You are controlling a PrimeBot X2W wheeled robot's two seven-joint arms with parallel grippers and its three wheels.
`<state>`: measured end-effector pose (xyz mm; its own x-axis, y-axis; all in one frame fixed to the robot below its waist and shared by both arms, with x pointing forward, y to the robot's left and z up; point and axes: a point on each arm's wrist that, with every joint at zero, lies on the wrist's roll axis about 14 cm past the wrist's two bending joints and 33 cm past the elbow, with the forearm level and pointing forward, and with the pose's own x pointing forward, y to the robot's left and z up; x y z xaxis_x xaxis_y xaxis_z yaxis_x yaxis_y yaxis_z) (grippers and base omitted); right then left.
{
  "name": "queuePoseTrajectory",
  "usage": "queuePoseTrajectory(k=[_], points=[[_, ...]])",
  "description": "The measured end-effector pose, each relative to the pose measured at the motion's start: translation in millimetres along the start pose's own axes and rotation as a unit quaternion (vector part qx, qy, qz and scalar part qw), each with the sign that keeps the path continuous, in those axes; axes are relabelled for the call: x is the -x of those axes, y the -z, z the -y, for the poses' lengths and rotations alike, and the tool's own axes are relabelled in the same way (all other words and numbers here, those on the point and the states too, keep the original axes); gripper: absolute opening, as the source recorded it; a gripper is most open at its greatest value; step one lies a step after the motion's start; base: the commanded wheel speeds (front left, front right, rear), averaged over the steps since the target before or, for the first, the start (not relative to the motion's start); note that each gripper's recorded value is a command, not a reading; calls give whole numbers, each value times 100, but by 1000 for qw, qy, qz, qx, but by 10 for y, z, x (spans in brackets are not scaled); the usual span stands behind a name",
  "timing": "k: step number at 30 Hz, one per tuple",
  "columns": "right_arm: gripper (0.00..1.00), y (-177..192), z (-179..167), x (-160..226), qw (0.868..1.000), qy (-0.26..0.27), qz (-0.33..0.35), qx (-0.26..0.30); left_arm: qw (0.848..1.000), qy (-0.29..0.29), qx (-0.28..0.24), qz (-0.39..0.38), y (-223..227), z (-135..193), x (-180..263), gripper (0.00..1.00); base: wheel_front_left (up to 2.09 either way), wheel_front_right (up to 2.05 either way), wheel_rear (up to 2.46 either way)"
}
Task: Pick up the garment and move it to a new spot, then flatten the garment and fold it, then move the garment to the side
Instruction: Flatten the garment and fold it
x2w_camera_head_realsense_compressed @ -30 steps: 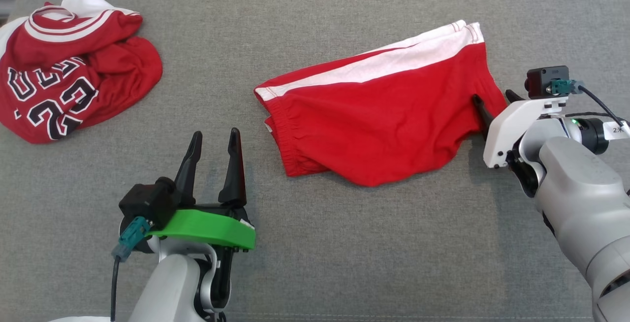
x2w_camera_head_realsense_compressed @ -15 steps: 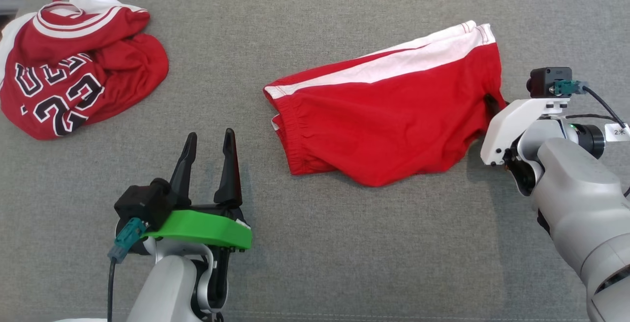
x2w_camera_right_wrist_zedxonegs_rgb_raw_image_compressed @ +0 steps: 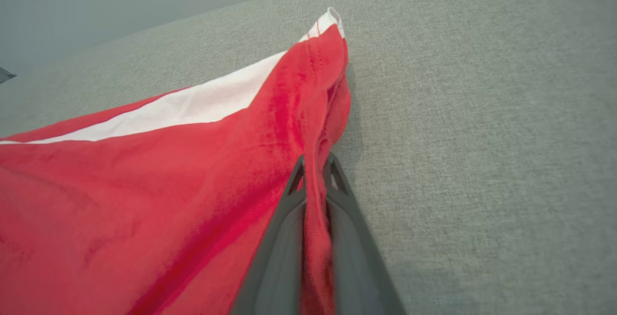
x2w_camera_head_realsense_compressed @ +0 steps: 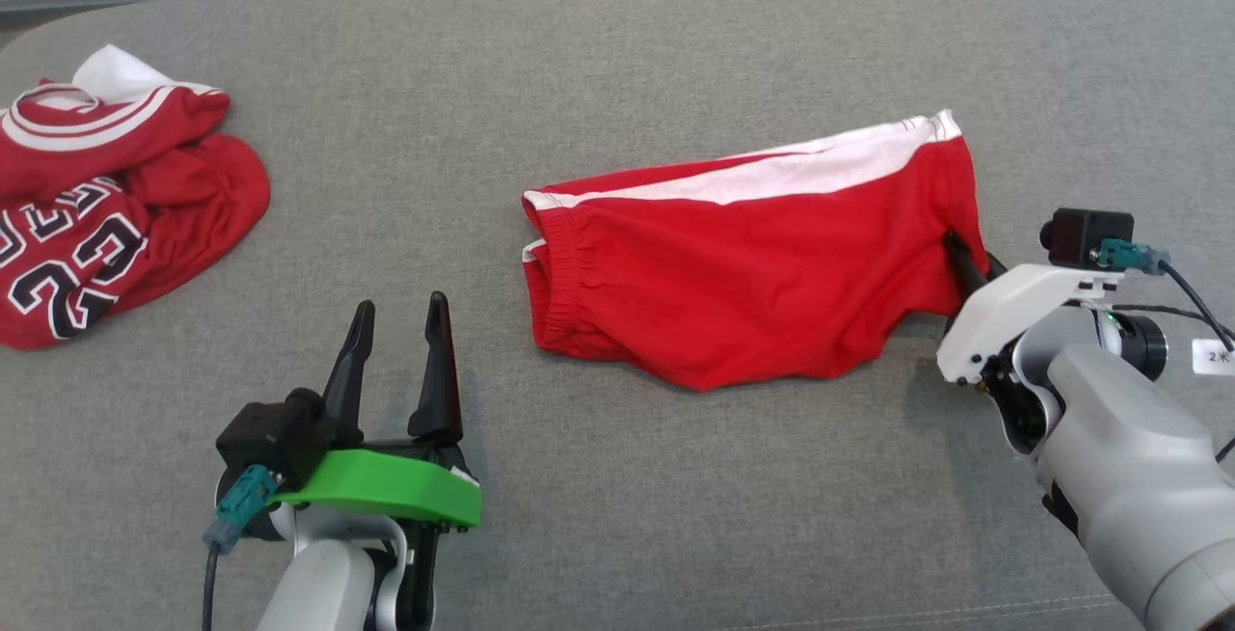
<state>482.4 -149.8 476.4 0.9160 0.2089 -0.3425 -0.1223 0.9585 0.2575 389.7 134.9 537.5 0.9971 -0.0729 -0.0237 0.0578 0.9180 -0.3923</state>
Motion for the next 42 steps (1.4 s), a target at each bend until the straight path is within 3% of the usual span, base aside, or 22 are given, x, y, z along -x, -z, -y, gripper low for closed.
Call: queuePoseTrajectory(k=[11, 25, 32, 42], points=[[0, -51, 557, 513, 996, 70, 33, -32, 999, 46, -1, 1, -56, 317, 46, 100, 0, 0, 0], [0, -184, 716, 622, 992, 98, 64, -35, 998, 59, -9, 1, -93, 393, 101, 100, 0, 0, 0], [0, -395, 377, 454, 995, 54, 77, 15, 998, 54, -7, 6, -119, 373, 113, 100, 0, 0, 0], [0, -438, -769, 242, 989, -83, 71, 97, 999, 50, 4, 19, -184, 388, 160, 100, 0, 0, 0]])
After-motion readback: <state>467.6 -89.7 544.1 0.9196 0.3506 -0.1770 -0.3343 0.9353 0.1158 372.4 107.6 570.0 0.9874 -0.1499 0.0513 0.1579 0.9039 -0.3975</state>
